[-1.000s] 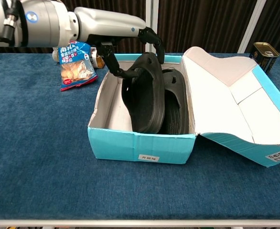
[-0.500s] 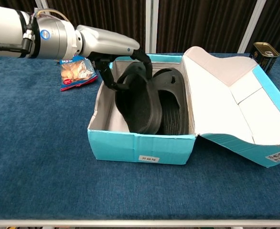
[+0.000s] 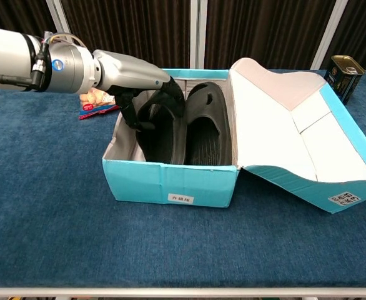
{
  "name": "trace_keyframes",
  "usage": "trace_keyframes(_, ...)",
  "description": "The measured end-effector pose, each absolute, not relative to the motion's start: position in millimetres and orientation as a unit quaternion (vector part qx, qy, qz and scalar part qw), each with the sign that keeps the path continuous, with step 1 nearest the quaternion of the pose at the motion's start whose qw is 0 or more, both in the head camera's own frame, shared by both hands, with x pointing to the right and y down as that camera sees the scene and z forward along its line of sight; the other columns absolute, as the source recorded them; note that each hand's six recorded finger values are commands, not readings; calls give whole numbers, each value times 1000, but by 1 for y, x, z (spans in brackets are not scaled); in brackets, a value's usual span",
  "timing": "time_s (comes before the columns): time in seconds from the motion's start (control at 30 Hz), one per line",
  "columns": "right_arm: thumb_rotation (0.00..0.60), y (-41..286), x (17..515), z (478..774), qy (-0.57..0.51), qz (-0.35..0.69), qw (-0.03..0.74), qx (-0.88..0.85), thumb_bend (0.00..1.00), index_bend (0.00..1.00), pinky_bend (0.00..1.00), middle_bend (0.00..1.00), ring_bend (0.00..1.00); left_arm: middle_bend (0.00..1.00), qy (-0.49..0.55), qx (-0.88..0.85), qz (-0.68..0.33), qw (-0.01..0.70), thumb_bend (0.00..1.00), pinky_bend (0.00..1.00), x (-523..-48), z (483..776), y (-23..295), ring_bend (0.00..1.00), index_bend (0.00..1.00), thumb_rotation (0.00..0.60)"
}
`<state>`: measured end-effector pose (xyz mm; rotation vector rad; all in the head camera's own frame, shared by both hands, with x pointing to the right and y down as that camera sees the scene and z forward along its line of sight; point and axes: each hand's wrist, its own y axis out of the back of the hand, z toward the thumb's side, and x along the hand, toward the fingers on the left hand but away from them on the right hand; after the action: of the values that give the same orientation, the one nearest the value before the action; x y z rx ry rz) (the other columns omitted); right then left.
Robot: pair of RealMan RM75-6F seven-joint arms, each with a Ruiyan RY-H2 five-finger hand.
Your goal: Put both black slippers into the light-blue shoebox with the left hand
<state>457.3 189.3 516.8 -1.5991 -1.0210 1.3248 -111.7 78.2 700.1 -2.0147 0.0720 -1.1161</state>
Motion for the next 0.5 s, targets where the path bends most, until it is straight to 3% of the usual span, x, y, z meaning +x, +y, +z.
trace_keyframes(0.27, 600, 190, 461, 515, -407, 525, 399, -631, 134, 0, 0, 37, 0, 144, 119, -829, -413, 358, 383, 117, -122, 668, 68, 0, 239, 600)
trace_keyframes(0.5, 600, 191, 466, 523, -410, 528, 379, -640, 134, 0, 0, 37, 0, 144, 270, -800, -419, 334, 361, 122, -203, 638, 41, 0, 234, 600)
